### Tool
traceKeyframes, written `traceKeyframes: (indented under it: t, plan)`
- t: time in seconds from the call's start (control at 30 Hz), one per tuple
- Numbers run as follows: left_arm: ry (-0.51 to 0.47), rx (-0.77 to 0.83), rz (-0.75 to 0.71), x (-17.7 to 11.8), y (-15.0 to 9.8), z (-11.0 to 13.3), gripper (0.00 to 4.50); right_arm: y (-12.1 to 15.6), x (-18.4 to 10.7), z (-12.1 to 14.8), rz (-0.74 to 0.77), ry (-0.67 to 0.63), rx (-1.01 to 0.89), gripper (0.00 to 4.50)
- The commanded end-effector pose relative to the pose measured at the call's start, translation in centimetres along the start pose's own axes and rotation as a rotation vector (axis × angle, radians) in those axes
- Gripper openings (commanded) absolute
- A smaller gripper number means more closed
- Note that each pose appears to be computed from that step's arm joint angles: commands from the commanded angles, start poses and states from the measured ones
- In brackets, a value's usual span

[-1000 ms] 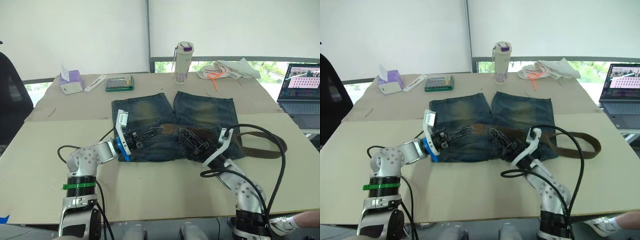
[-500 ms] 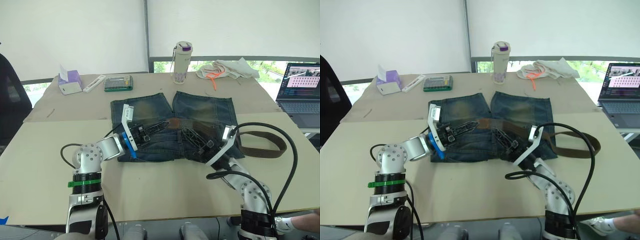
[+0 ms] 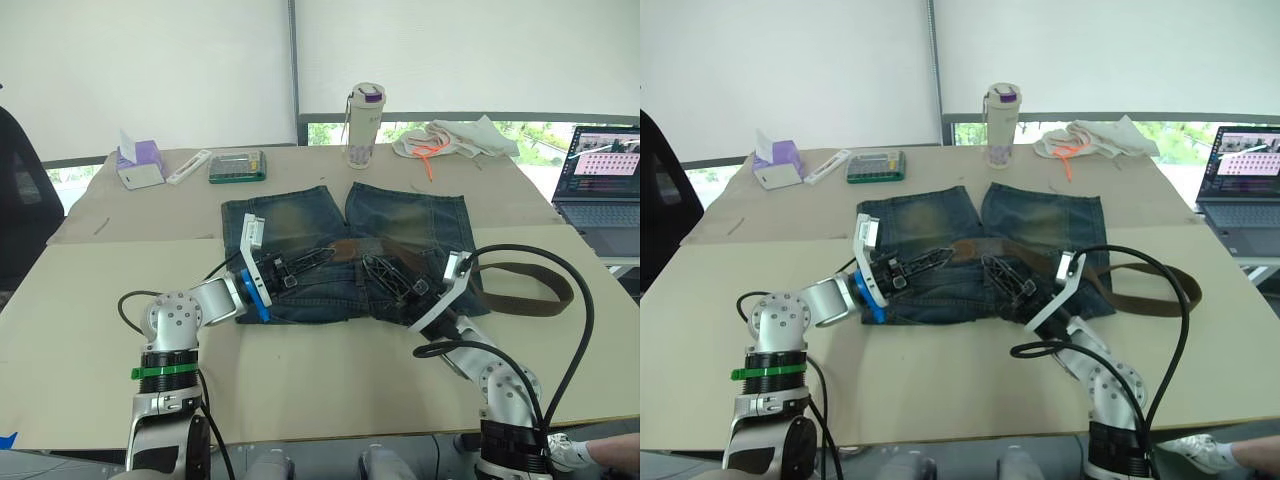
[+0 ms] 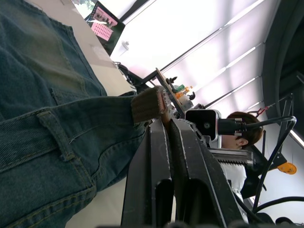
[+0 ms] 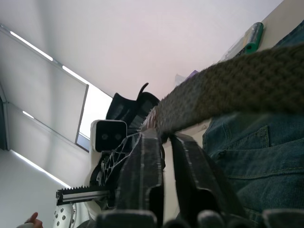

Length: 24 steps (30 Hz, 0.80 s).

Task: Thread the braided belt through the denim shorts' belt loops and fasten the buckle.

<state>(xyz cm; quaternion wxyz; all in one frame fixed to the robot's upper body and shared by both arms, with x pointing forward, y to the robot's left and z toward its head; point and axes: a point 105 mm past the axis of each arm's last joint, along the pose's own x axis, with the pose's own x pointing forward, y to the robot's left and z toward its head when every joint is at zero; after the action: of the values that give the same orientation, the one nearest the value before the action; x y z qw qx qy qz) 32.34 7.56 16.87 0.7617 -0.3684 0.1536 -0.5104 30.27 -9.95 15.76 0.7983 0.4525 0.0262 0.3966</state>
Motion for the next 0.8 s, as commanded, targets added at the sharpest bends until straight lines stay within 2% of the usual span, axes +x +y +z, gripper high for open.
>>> traceKeyframes:
  t: [0.03,0.5,0.7,0.8]
  plan:
    - [-0.016,0.046,-0.033,-0.03,-0.94,0.59,0.0,0.34,0.09,1.61,0.013,-0.072,0.0,1.96]
    - [-0.007,0.052,-0.028,-0.16,-0.63,0.58,0.0,0.02,-0.17,1.85,0.022,-0.07,0.013,1.96]
    - [-0.004,0.05,-0.027,-0.17,-0.6,0.45,0.0,-0.21,-0.17,2.06,0.009,-0.087,0.011,0.08]
    - [0.0,0.049,-0.029,-0.16,-0.65,0.33,0.0,-0.2,-0.26,2.01,0.011,-0.081,0.013,0.03]
